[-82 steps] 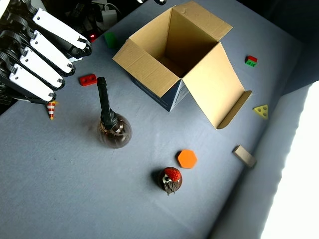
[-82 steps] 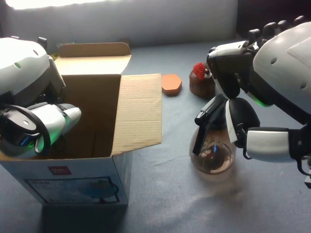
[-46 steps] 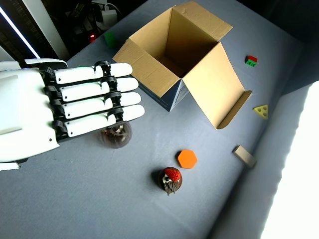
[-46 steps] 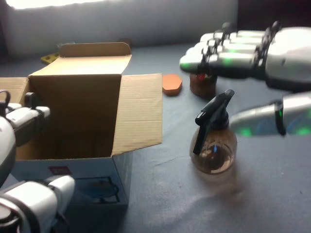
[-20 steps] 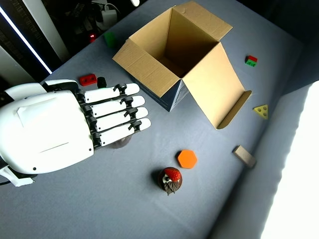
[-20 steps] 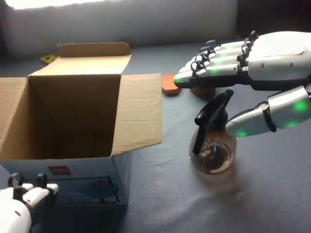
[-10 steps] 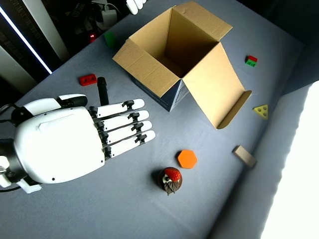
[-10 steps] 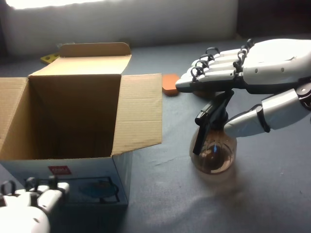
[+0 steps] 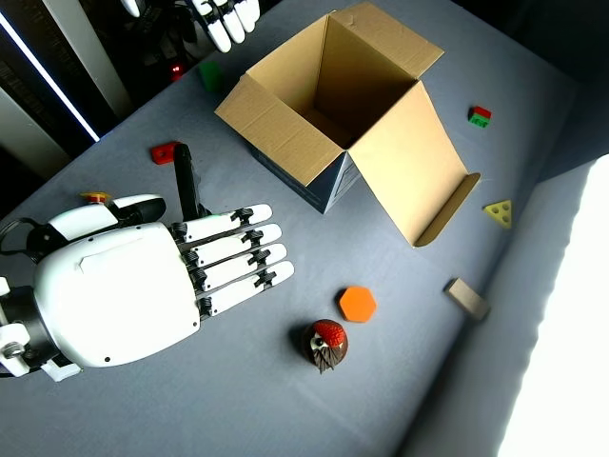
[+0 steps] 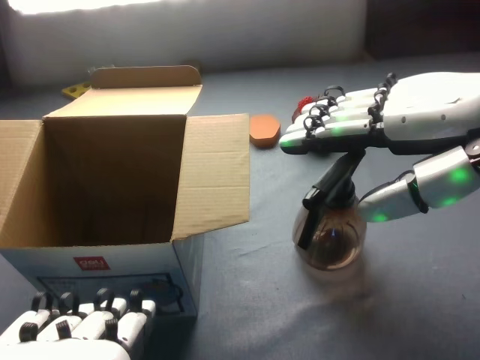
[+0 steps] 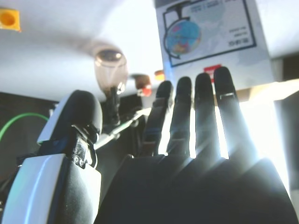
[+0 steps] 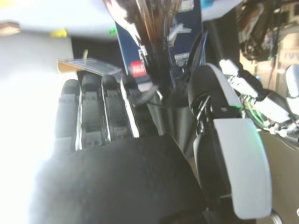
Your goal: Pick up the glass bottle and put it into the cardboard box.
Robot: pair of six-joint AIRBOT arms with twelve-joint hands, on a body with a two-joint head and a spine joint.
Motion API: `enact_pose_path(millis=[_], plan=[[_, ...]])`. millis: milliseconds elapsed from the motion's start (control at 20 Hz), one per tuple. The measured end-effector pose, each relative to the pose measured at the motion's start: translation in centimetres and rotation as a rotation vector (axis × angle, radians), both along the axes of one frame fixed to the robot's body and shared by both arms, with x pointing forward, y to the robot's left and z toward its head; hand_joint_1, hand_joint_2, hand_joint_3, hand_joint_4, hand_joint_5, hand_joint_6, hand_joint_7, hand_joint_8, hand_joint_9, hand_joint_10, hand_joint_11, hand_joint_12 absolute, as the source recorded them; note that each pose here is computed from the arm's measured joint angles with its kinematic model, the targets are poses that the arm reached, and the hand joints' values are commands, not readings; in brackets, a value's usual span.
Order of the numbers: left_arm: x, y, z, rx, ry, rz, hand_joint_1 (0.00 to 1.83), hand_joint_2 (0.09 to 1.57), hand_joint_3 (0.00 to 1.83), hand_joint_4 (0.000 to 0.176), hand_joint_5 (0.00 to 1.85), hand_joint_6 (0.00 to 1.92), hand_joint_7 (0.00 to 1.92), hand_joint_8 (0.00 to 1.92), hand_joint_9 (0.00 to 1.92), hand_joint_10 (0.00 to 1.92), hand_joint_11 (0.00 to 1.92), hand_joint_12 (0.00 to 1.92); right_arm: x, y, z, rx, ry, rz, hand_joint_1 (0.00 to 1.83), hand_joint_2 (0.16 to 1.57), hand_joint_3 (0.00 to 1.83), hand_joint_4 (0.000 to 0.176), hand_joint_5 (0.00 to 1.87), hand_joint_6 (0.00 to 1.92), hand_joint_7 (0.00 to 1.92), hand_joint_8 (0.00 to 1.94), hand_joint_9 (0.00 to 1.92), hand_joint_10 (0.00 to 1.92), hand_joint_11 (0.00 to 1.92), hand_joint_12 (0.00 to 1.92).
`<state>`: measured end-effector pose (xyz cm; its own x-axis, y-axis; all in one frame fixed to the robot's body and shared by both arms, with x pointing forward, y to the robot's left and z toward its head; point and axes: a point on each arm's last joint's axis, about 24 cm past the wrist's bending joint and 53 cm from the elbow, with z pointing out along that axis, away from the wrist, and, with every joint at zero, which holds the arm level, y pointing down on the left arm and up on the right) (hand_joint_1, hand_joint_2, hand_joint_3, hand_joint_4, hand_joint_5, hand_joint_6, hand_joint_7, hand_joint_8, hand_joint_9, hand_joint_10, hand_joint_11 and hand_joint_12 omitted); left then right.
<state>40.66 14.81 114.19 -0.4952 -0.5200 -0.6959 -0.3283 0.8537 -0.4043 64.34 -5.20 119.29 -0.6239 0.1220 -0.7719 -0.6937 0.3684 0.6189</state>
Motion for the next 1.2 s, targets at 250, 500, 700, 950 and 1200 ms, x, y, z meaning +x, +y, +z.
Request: enact_pose_path(millis=[250,500,700,950,1200], plan=[[-0.1,0.7,-0.2,0.002,-0.007,0.028,0.11,1.33,0.00,0.000,0.07,0.00,0.08,0.00,0.09,0.00,0.00,0.46,1.2,-0.4,0.2,0.011,-0.004,-0.029,0.67,1.12,0.00,0.000,0.00,0.00,0.00,0.00,0.00,0.03,0.00,0.00],[0.1,0.6,0.1,0.000,-0.024,0.025,0.12,1.32,0.00,0.000,0.10,0.01,0.09,0.00,0.09,0.00,0.00,0.46,1.1,-0.2,1.1,0.031,-0.012,-0.015,0.75,1.14,0.00,0.000,0.00,0.00,0.00,0.00,0.00,0.00,0.00,0.00],[0.2,0.5,0.2,-0.001,-0.032,0.021,0.13,1.32,0.00,0.000,0.10,0.00,0.09,0.00,0.08,0.00,0.00,0.44,0.9,0.0,1.3,0.035,-0.010,-0.006,0.75,1.14,0.00,0.000,0.00,0.00,0.00,0.00,0.00,0.00,0.00,0.00],[0.1,0.3,0.2,0.005,-0.038,0.009,0.13,1.32,0.00,0.000,0.09,0.00,0.09,0.00,0.08,0.00,0.00,0.43,0.5,0.8,1.3,0.035,-0.011,0.015,0.78,1.15,0.00,0.000,0.00,0.00,0.00,0.00,0.00,0.00,0.00,0.00],[0.5,0.3,0.3,0.016,-0.053,0.004,0.13,1.33,0.00,0.000,0.07,0.00,0.07,0.00,0.07,0.00,0.00,0.40,0.3,1.6,1.0,0.030,-0.012,0.031,0.83,1.14,0.00,0.000,0.00,0.00,0.00,0.00,0.00,0.00,0.00,0.00]])
